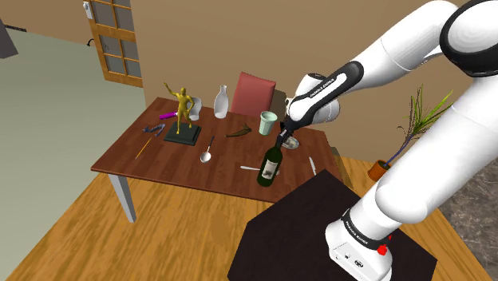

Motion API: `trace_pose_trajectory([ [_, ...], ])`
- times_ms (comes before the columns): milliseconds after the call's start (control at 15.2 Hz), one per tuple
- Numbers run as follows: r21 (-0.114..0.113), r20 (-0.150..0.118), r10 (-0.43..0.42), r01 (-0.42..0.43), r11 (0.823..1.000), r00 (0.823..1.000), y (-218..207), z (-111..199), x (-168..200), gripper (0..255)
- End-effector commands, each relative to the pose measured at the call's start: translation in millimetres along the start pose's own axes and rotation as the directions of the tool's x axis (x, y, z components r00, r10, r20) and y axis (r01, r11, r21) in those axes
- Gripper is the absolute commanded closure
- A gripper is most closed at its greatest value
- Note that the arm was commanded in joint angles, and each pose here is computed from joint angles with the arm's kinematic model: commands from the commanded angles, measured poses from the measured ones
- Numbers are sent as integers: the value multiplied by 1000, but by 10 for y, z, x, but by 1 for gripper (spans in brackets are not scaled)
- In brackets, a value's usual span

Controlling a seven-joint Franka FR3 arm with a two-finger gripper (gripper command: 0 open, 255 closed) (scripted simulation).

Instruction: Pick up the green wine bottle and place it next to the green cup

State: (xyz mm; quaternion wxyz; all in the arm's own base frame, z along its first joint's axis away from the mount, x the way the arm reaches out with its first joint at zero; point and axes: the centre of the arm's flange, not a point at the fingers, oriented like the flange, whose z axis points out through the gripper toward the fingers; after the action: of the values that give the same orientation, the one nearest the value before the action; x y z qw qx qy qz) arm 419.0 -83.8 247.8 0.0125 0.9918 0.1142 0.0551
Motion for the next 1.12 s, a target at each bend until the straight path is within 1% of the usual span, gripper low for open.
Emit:
trace_pose_trajectory([
  [0,0,0,0,0,1000,1000,12,-114,10,255],
  [1056,0,0,0,0,1000,1000,44,-953,100,255],
])
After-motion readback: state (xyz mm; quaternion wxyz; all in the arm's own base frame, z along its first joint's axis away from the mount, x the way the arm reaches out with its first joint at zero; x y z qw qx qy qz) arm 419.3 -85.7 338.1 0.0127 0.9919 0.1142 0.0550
